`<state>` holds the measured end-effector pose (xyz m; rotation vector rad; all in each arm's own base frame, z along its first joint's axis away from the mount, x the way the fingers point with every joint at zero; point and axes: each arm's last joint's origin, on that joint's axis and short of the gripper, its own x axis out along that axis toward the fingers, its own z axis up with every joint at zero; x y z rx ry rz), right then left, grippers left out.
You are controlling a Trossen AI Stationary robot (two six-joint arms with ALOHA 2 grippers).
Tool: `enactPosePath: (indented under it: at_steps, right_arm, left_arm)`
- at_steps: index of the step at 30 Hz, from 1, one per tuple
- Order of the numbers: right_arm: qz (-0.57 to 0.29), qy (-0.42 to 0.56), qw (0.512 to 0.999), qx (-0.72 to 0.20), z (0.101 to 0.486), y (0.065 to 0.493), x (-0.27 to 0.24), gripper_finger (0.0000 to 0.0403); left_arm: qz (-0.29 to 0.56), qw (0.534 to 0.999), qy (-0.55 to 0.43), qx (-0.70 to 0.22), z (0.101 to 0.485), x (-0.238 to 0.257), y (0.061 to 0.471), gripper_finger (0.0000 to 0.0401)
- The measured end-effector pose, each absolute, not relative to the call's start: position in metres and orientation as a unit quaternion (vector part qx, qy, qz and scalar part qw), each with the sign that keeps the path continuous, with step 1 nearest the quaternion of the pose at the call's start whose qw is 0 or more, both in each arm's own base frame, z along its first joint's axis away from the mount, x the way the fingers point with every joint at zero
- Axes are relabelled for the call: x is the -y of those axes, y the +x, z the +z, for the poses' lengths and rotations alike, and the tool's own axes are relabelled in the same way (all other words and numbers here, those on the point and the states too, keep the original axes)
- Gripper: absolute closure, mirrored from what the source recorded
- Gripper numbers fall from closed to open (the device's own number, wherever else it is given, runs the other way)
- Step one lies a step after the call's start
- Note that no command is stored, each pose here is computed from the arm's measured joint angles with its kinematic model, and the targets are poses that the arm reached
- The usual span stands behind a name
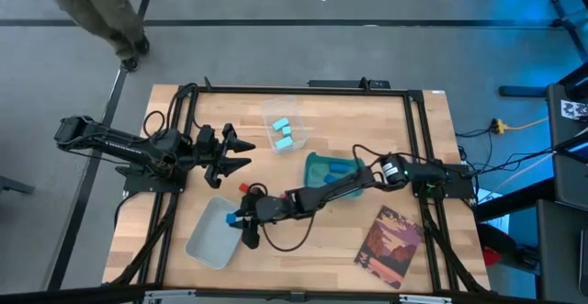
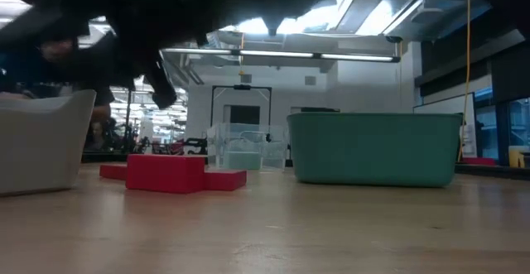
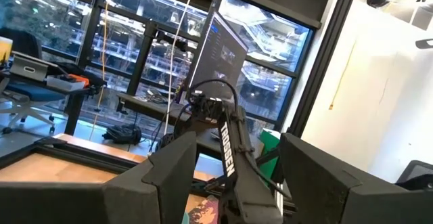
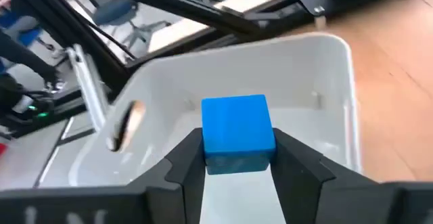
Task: Sort & place blocks by color
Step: Put the blue block into the gray bin, then put the red block into the gray bin
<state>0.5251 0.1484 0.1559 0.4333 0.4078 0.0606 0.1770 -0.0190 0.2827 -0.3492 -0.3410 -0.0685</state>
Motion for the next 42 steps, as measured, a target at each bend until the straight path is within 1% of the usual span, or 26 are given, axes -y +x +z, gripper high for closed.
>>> enactPosePath:
  at_steps: [4,13,22,24,28,31,36,42]
  right_arm:
    - [0.028,0.204,0.957,-0.206,0.148,0.526,-0.149,0.0267]
    - [0.032,0.164,0.961,-0.220,0.145,0.525,-0.149,0.0267]
    - [0.061,0.104,0.967,-0.224,0.142,0.525,-0.149,0.0265]
    - [0.065,0.095,0.967,-0.228,0.140,0.525,-0.149,0.0242]
    - [0.064,0.091,0.965,-0.238,0.135,0.524,-0.147,0.0173]
    - [0.062,0.098,0.966,-0.232,0.137,0.525,-0.146,0.0146]
    - [0.061,0.099,0.967,-0.226,0.138,0.526,-0.145,0.0138]
    - [0.067,0.106,0.972,-0.200,0.150,0.527,-0.146,0.0148]
  left_arm:
    - [-0.034,0.970,-0.173,0.169,0.283,0.019,0.177,0.0195]
    - [-0.033,0.970,-0.169,0.168,0.283,0.019,0.177,0.0195]
    - [-0.033,0.970,-0.170,0.168,0.283,0.019,0.177,0.0195]
    - [-0.033,0.970,-0.170,0.168,0.283,0.019,0.177,0.0195]
    - [-0.033,0.970,-0.170,0.168,0.283,0.019,0.177,0.0195]
    - [-0.033,0.970,-0.170,0.168,0.283,0.019,0.177,0.0195]
    - [-0.033,0.970,-0.170,0.168,0.283,0.019,0.177,0.0195]
    - [-0.033,0.970,-0.170,0.169,0.283,0.019,0.177,0.0195]
